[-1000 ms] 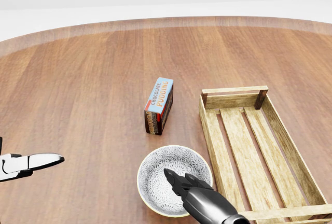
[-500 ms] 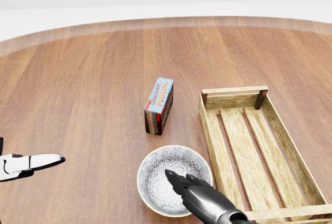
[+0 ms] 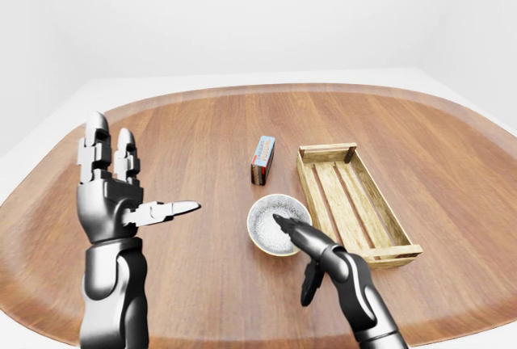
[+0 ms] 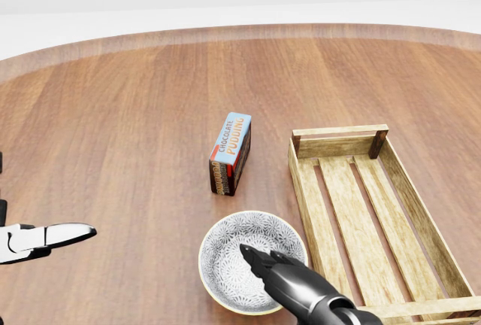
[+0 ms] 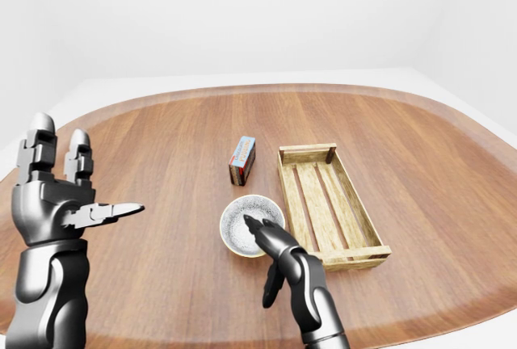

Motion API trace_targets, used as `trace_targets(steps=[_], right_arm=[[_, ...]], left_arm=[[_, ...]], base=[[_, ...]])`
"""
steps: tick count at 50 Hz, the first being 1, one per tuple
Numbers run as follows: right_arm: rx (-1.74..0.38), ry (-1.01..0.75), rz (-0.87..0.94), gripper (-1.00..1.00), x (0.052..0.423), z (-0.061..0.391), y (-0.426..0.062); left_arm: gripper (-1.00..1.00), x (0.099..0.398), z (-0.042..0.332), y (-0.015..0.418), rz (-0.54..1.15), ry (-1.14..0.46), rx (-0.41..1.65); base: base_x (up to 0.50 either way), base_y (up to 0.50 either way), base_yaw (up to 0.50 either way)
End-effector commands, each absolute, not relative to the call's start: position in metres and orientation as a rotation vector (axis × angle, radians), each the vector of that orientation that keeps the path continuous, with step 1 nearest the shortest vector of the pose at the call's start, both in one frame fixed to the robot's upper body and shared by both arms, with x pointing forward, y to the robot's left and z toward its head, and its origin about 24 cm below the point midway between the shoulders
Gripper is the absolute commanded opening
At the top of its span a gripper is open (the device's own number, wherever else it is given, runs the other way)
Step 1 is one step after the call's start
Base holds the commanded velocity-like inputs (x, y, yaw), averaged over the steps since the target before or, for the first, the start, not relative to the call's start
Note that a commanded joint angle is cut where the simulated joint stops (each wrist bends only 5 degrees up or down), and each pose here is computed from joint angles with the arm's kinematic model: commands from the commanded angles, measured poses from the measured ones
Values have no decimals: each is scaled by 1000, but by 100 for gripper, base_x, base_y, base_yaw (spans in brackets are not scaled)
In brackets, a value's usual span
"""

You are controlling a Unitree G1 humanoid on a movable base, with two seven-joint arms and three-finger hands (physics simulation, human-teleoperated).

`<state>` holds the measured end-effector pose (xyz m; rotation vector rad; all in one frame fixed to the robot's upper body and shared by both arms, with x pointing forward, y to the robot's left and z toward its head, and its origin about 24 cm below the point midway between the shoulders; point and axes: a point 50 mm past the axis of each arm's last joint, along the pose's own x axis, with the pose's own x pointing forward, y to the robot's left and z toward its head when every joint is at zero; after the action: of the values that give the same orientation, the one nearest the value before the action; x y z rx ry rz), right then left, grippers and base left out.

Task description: Pick up the bowl on the left and put it in the tray.

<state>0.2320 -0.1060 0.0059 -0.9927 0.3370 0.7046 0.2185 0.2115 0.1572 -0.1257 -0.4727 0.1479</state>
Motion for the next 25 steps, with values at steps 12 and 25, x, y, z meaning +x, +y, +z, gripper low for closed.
trace_targets(steps=[12,25], right_arm=[[-1023,340,729,100,240,8,-101],[-1010,333,738,100,244,5,-94]], left_arm=[[100,219,155,210,145,-464,-125],[100,220,155,212,148,-461,-125]], base=[[0,0,0],[0,0,0]])
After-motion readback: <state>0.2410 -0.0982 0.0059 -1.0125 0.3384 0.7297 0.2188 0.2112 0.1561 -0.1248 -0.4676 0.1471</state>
